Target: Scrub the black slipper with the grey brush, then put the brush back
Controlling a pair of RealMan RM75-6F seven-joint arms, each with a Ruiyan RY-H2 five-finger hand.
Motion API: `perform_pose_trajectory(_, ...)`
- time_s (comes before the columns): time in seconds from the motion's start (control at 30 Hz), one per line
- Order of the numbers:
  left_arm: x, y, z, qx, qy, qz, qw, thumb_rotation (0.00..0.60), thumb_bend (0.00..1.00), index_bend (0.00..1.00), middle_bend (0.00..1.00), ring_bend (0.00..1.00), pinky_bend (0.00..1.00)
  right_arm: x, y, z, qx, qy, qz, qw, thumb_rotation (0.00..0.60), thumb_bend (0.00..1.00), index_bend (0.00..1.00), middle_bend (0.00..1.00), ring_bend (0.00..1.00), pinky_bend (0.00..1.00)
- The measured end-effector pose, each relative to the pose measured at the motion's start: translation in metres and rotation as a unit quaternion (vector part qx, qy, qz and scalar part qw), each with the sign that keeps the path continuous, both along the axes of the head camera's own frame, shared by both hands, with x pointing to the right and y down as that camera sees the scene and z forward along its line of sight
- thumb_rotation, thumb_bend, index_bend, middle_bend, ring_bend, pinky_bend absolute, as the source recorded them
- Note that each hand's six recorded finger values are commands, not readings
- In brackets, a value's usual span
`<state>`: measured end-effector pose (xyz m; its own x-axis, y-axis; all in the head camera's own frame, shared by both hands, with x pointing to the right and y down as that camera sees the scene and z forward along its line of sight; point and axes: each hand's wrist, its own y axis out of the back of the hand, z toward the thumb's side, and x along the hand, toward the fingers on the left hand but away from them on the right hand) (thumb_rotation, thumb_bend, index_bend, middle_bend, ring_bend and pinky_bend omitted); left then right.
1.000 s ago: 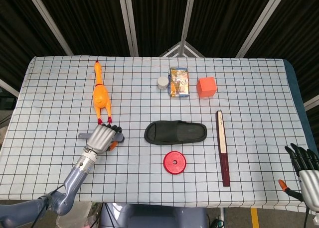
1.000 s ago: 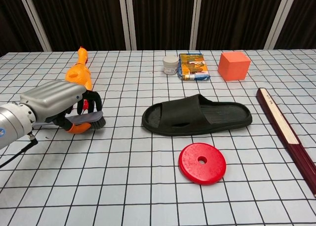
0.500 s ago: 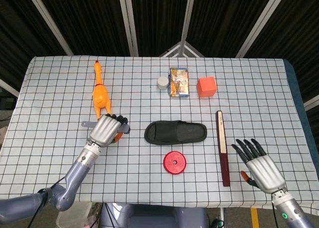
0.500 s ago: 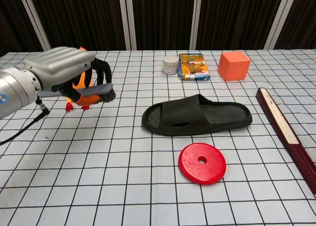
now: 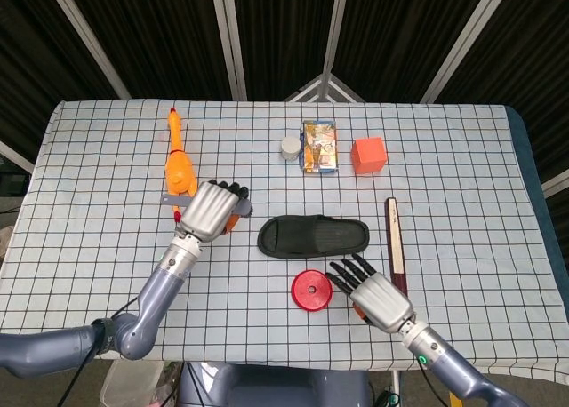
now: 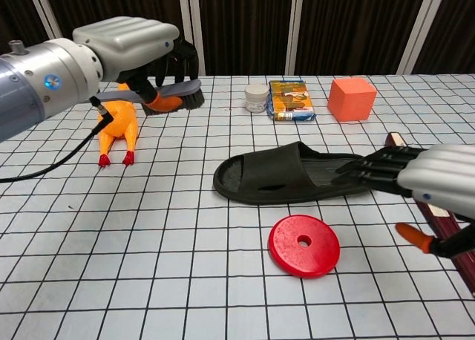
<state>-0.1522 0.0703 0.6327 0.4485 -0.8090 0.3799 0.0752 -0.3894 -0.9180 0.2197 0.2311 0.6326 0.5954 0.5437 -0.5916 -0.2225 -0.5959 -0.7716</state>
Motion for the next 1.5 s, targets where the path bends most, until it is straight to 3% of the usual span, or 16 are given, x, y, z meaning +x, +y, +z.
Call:
perform_pose_trajectory(0.2, 0.021, -0.005, 0.015, -0.016, -0.008, -0.002, 0.9998, 0.600, 0.57, 0.41, 0.56, 0.49, 0.53, -0.037, 0.001, 0.016, -0.016, -0.014, -0.015, 0.9997, 0.600, 0.68, 0.00, 0.00, 0.00, 0.04)
perform_pose_trajectory(0.53, 0.048, -0.004, 0.038, -0.037, -0.017, 0.009, 0.9991, 0.600, 0.57, 0.41, 0.56, 0.49, 0.53, -0.072, -0.025, 0.031, -0.008, -0.016, -0.024, 0.9996, 0.600, 0.69, 0.00, 0.00, 0.00, 0.04)
perform_pose_trajectory(1.07, 0.089, 0.005, 0.047, -0.045, -0.006, 0.036, 0.9983, 0.600, 0.57, 0.41, 0.56, 0.49, 0.53, -0.076, -0.034, 0.058, -0.041, -0.011, -0.024, 0.9988, 0.600, 0.70, 0.00, 0.00, 0.00, 0.04)
perform_pose_trajectory(1.5, 0.109, 0.014, 0.063, -0.062, -0.007, 0.051, 0.9967, 0.600, 0.58, 0.41, 0.56, 0.49, 0.53, -0.072, -0.034, 0.062, -0.040, -0.006, -0.028, 0.9988, 0.600, 0.70, 0.00, 0.00, 0.00, 0.04)
